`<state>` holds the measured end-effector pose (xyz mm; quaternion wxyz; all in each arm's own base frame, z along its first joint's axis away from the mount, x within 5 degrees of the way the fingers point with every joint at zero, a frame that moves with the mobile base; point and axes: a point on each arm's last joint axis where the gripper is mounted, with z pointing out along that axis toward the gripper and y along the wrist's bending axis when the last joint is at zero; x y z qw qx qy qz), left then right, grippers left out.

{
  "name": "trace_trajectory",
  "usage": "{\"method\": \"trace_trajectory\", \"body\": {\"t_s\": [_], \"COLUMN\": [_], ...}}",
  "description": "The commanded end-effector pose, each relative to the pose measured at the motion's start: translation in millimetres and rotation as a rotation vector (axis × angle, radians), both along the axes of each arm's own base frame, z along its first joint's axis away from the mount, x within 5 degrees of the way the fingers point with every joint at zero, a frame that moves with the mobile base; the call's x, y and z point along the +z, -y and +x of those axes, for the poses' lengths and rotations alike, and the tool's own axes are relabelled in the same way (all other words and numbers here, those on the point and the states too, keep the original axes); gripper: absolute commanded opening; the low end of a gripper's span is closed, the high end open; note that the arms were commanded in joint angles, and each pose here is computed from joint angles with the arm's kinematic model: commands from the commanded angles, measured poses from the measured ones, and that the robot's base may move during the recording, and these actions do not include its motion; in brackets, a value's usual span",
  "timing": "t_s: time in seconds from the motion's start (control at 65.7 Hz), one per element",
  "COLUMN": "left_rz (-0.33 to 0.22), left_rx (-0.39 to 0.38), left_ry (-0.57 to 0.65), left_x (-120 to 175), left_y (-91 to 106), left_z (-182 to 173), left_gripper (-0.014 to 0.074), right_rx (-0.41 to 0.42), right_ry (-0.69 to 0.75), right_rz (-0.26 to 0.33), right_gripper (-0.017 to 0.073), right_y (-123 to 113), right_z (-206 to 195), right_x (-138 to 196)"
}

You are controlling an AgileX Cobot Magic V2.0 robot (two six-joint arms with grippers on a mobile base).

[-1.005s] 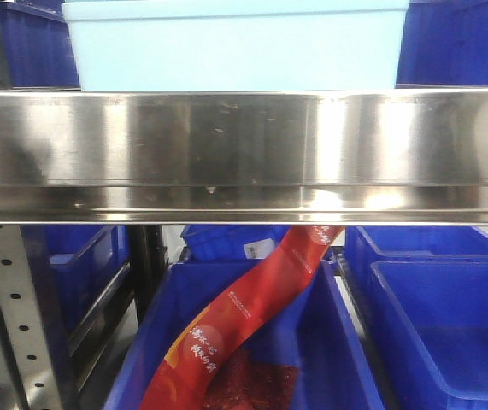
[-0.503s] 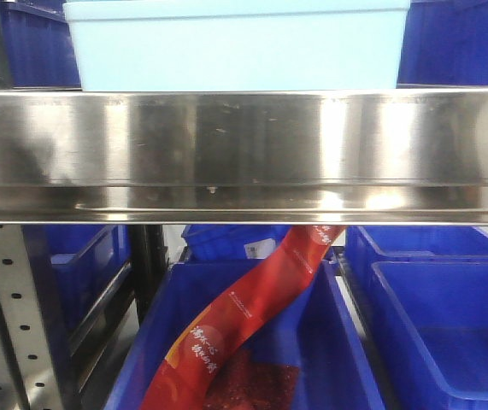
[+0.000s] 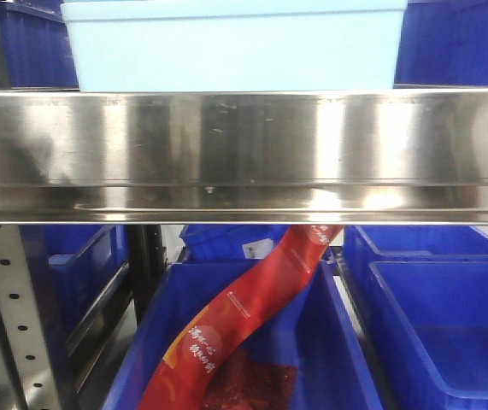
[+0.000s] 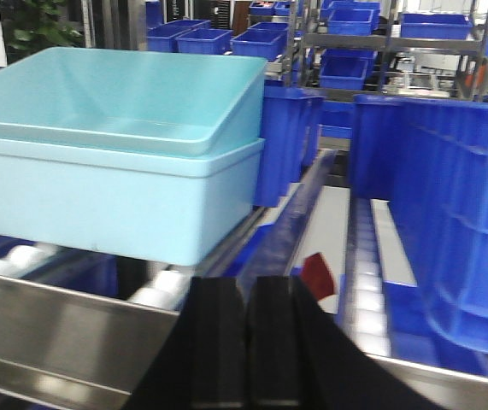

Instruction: Move two blue bins to right shelf middle

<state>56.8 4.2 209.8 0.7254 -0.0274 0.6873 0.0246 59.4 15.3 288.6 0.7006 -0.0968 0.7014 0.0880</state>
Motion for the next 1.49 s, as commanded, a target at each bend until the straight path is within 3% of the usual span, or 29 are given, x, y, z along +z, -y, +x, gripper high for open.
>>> {"method": "trace_trajectory", "body": {"t_s": [0.0,0.152,0.305,0.518,1.477], "left_rz": [0.003,0.003,0.003,0.003,0.003], "left_rx": [0.002,0.002,0.002,0.002,0.002], "left_ry": [0.027,0.027,0.027,0.027,0.027], "left_x": [3,3,3,3,3], "left_y": [0.0,0.0,0.0,0.0,0.0], "left_z": [-1,-1,-1,-1,-1], "left_gripper": [-0.0111,-0.0111,-0.0111,-0.0111,-0.0111], "right_rx": [-0.059,-0.209,-0.285,-0.294,-0.291], "right_ry": [0.03,0.014,0.039,0.061,0.014], "right_rz": [-0.025,-0.005,0.026,0.029,0.024], "right_gripper": [-0.0162,-0.0162,-0.0162,-0.0162,-0.0162], "right_y": [3,12,16,17,17], "right_z": [0,2,-3,-3,-3], "right_x": [1,-9,-35,-78,-82]}}
